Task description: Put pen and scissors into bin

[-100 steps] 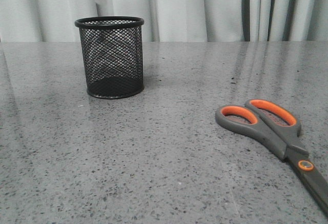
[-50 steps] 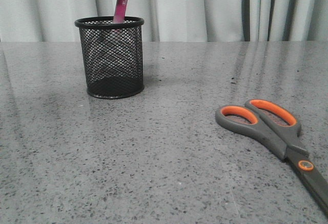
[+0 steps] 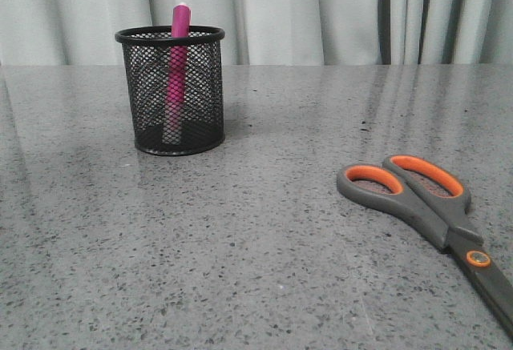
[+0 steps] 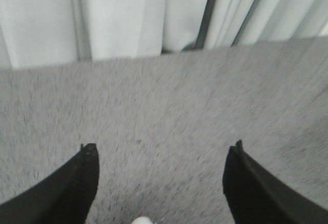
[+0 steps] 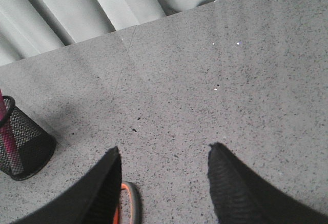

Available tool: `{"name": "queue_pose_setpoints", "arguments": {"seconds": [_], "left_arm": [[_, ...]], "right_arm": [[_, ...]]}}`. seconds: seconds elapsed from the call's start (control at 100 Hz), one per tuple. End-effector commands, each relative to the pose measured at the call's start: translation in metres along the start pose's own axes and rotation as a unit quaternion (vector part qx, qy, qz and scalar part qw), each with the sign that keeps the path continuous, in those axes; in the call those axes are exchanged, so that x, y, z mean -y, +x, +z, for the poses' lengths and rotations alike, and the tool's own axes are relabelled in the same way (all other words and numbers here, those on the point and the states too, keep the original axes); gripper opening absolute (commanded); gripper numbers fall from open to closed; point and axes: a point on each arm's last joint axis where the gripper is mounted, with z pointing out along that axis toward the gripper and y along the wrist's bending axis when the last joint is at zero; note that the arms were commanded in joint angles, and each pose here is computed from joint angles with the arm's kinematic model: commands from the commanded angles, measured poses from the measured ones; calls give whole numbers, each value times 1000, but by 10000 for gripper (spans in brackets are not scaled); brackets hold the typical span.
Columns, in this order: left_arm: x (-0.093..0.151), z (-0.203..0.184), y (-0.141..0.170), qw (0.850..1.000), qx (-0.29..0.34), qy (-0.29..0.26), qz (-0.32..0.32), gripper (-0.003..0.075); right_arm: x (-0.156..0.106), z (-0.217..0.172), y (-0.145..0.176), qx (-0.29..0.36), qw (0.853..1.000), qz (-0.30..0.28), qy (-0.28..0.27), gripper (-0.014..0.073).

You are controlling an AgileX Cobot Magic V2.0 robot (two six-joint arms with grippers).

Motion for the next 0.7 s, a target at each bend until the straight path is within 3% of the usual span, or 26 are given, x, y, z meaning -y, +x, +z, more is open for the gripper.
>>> {"name": "queue_pose_setpoints", "arguments": {"seconds": [0.0,0.15,0.28,0.4,0.48,0.69], "left_arm": [[12,-58,-49,994,111,13,9,437],[24,-138,-70,986,148,42,58,252],[29,-199,-67,979,183,57,74,104],[27,-234,-52,973,211,60,76,95],[26,-247,-39,971,218,61,76,95],[23,-260,-14,972,217,72,55,95]], "right_arm": [[-10,-9,-26,56,998,-29,-16,334],[-36,-21,-64,82,988,-99,-88,274],[-55,-7,-89,12,983,-120,-140,274],[-62,26,-96,-73,977,-136,-149,274],[-63,51,-91,-138,971,-148,-126,274],[-81,97,-45,-314,925,-209,-38,273]]}}
